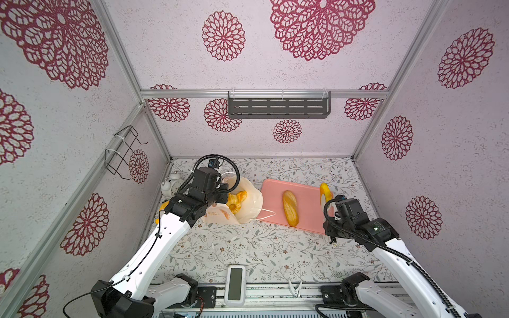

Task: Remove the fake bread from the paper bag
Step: 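Carry the yellow bread over the tray beside the baguette, then lower the yellow bread onto the tray and open the tongs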

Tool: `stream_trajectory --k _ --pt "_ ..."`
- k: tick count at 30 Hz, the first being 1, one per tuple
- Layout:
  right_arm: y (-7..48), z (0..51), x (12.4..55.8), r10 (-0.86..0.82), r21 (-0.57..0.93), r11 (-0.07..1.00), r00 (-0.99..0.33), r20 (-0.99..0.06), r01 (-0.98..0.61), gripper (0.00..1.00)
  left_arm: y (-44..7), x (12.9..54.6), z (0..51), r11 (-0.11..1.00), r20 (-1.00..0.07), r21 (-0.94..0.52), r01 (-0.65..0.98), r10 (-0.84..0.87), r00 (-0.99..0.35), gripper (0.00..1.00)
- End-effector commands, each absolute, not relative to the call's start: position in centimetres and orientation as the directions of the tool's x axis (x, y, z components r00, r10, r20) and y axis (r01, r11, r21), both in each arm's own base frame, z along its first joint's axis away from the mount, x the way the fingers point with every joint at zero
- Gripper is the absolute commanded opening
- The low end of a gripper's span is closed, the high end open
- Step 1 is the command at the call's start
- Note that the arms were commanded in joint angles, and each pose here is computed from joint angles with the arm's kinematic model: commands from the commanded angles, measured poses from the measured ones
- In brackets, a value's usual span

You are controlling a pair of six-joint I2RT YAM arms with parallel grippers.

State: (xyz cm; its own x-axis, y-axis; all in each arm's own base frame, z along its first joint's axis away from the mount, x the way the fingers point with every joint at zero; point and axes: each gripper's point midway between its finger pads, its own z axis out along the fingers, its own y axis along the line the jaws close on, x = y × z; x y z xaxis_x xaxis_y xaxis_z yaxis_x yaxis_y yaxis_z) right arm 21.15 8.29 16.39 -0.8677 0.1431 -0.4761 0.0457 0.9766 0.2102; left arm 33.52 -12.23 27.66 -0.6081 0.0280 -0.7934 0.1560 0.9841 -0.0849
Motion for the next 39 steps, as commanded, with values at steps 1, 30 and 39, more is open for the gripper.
stream_trajectory --k 1,30,39 --pt "8.8 16.8 22.8 0.211 0.274 0.959 -0.834 -0.509 0.076 0.09 -12.3 33.9 28.8 0.981 -0.825 -0.097 0.166 0.014 -0.564 0.00" --pt "7.3 10.9 23.1 0.243 0.241 0.958 -0.883 -0.401 0.154 0.42 -12.4 33.9 27.4 0.981 -0.813 -0.090 0.171 0.027 -0.582 0.00" --pt "7.1 11.7 22.8 0.245 0.241 0.958 -0.877 -0.414 0.154 0.47 -12.3 33.9 27.4 0.981 -0.815 -0.089 0.171 0.027 -0.579 0.00"
